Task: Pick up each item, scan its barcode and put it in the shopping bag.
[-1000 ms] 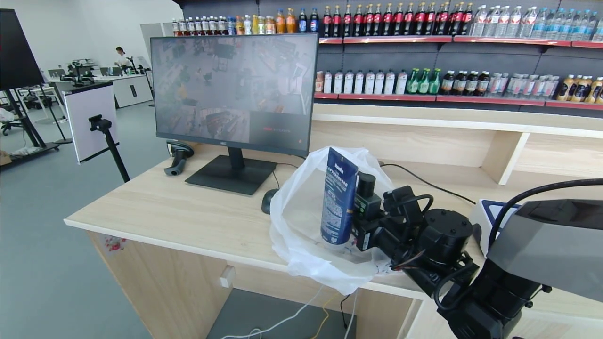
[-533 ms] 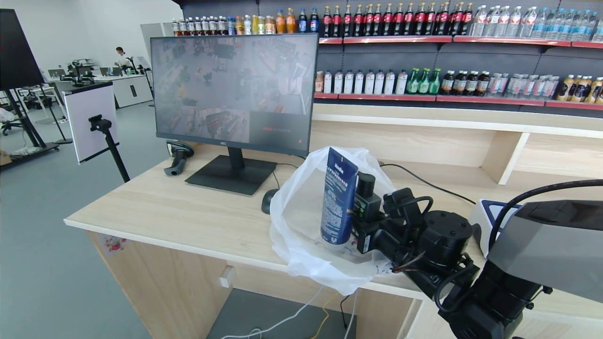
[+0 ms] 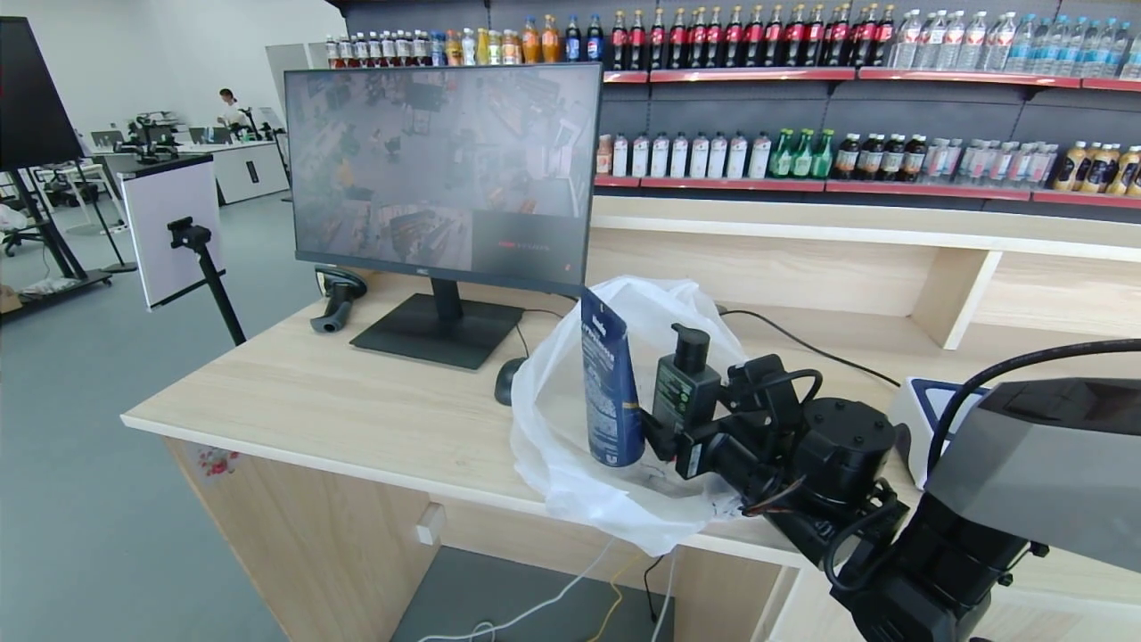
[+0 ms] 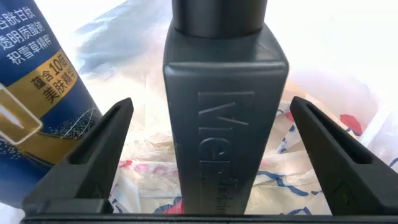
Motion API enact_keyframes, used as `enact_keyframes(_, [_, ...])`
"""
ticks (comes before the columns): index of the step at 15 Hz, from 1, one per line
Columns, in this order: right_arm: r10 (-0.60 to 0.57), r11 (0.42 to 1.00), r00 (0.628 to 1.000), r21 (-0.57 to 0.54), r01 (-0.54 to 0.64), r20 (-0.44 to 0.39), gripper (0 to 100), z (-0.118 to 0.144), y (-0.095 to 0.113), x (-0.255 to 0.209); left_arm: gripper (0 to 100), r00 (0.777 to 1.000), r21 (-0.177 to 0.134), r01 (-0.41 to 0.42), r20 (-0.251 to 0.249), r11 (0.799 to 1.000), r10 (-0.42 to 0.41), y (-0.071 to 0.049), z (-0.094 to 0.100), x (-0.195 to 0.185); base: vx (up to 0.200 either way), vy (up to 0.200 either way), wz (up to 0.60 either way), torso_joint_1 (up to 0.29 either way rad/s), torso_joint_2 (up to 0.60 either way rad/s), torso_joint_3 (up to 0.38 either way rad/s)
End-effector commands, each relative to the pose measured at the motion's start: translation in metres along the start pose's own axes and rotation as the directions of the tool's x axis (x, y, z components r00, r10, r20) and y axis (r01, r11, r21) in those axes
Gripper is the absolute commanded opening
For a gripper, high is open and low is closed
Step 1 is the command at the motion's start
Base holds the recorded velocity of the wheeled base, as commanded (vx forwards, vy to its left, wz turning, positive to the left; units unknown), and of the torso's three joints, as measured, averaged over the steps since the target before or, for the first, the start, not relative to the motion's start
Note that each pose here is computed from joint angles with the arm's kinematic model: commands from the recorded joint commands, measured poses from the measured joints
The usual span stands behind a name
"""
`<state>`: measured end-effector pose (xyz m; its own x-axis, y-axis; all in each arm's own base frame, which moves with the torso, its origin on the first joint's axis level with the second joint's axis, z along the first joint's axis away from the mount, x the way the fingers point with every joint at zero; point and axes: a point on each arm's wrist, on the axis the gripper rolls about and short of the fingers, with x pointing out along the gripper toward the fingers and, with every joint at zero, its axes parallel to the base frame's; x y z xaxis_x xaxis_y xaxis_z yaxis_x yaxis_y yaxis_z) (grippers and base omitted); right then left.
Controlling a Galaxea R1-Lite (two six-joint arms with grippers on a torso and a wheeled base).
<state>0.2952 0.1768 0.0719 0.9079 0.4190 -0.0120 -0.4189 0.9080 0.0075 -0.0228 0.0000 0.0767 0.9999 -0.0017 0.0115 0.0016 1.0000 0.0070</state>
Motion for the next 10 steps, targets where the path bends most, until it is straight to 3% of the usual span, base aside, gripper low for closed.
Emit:
enact_keyframes(1, [-0.001, 1.000, 1.000, 0.001, 0.001, 0.011, 100, 0.0033, -0.0004, -0.0010, 100, 1.000, -0.001, 0.000, 0.001, 1.000, 0.000, 0.0000, 0.0000, 0.0000, 0.000, 0.000, 0.00, 0.000, 0.00, 0.000])
enact_keyframes(10, [-0.001, 1.000, 1.000, 0.005, 0.001, 0.029, 100, 0.0113, -0.0008, -0.0052, 100, 1.000, 0.001, 0.000, -0.001, 1.000, 0.000, 0.0000, -0.0001, 0.0000, 0.000, 0.000, 0.00, 0.000, 0.00, 0.000])
